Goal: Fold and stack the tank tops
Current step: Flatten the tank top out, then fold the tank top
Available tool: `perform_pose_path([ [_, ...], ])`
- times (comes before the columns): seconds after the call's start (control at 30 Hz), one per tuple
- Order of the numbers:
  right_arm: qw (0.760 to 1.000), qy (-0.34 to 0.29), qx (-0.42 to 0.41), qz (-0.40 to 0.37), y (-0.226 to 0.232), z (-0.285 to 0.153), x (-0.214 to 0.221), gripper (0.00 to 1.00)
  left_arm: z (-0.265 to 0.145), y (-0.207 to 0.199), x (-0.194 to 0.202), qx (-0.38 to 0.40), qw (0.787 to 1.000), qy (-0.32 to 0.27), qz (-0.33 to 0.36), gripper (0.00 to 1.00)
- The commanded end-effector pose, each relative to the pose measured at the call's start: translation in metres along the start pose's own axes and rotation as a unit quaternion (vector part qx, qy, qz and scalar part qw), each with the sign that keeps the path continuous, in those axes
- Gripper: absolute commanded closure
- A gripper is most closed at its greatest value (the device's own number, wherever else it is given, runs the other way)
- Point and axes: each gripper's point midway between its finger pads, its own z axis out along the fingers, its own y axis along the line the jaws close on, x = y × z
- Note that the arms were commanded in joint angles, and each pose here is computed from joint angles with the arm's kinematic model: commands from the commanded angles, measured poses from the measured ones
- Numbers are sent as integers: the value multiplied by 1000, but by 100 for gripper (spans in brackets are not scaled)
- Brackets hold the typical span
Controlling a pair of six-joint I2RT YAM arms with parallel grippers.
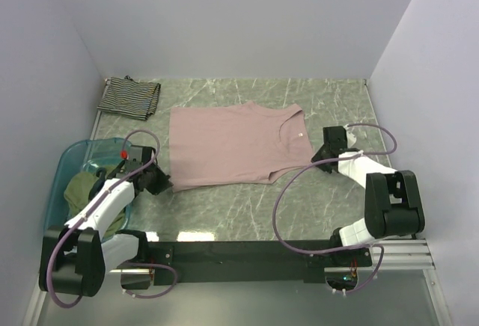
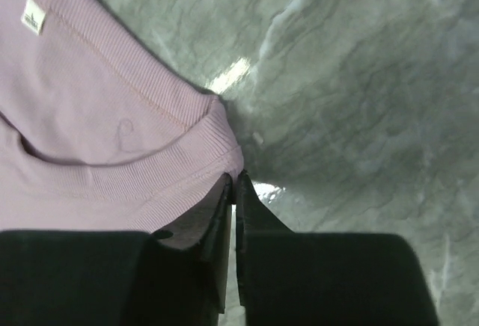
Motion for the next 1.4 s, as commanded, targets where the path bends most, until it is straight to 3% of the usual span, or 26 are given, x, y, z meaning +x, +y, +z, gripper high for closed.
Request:
perform_pose_path([
  [0.0, 998, -51, 17, 13, -5, -11, -38, 94, -7, -7, 1, 19, 1000, -7, 7, 99],
  [0.2, 996, -75, 30, 46, -33, -24, -65, 96, -3, -12, 22, 27, 999, 7, 31, 99],
  [0.4, 995, -70, 37, 55, -46, -22, -63, 94, 8, 4, 53, 3, 999, 29, 43, 99],
  [0.53, 996, -67, 13, 55, -39, -25, -60, 72, 6, -4, 68, 34, 997, 34, 67, 99],
  [0.57, 996, -67, 6, 51, -38, -27, -56, 60, 5, -7, 69, 41, 996, 33, 72, 99],
  [0.67, 995, -83, -41, 27, -15, -46, -53, 47, 0, -15, 68, 64, 994, 25, 86, 99],
  [0.87, 992, -55, -106, -50, 37, -73, 4, 48, -1, -18, 69, 70, 992, 25, 100, 96],
  [1.0, 988, -17, -135, -67, 44, -75, 47, 53, 0, -18, 73, 67, 993, 30, 97, 93],
  [1.1, 983, 3, -156, -92, 48, -74, 73, 57, 1, -18, 73, 59, 993, 25, 102, 87],
  [1.37, 975, 47, -163, -141, 57, -68, 117, 54, -7, -10, 64, 13, 996, 1, 89, 67],
])
